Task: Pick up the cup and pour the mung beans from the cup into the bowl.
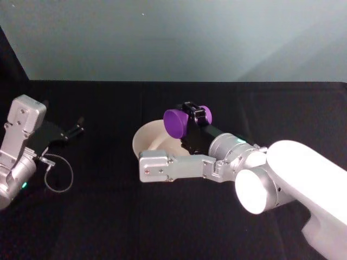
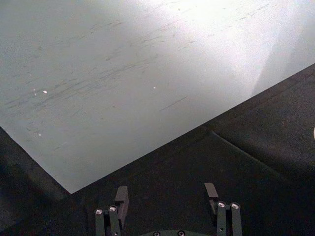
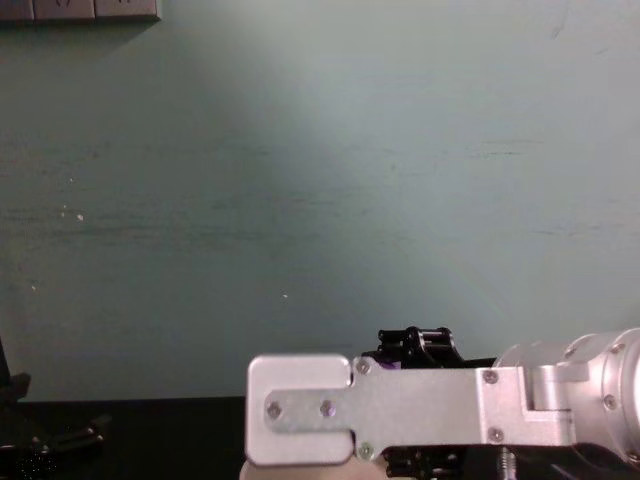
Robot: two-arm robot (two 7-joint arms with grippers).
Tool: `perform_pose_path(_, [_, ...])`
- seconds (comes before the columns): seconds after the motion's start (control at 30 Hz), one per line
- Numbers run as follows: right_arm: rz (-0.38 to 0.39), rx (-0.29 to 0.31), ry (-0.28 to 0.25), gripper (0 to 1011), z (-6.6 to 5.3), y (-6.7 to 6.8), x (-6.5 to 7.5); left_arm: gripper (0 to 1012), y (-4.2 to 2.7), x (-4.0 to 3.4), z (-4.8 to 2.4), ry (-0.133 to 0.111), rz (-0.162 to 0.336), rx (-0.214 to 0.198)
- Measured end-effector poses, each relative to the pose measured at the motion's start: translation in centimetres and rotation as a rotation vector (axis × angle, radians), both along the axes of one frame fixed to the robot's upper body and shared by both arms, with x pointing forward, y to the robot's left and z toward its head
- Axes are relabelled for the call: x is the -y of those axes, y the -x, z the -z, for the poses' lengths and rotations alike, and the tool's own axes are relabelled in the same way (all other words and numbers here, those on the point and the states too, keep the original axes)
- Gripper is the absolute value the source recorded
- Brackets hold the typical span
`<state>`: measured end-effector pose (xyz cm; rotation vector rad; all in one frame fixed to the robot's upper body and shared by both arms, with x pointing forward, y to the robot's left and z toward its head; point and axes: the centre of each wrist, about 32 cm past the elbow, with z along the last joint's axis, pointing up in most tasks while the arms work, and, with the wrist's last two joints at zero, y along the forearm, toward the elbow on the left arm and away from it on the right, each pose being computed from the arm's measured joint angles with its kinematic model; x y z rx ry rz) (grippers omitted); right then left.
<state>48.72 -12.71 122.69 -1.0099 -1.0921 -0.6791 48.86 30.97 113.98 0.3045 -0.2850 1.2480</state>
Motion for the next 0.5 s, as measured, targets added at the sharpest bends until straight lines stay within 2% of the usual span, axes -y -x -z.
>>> perform_pose_path(0.5, [-0.009,0.084,0.170,718,0.2,0.7,-1.3,1000,0.00,0.00,0.00,0.000,0.000,0.000])
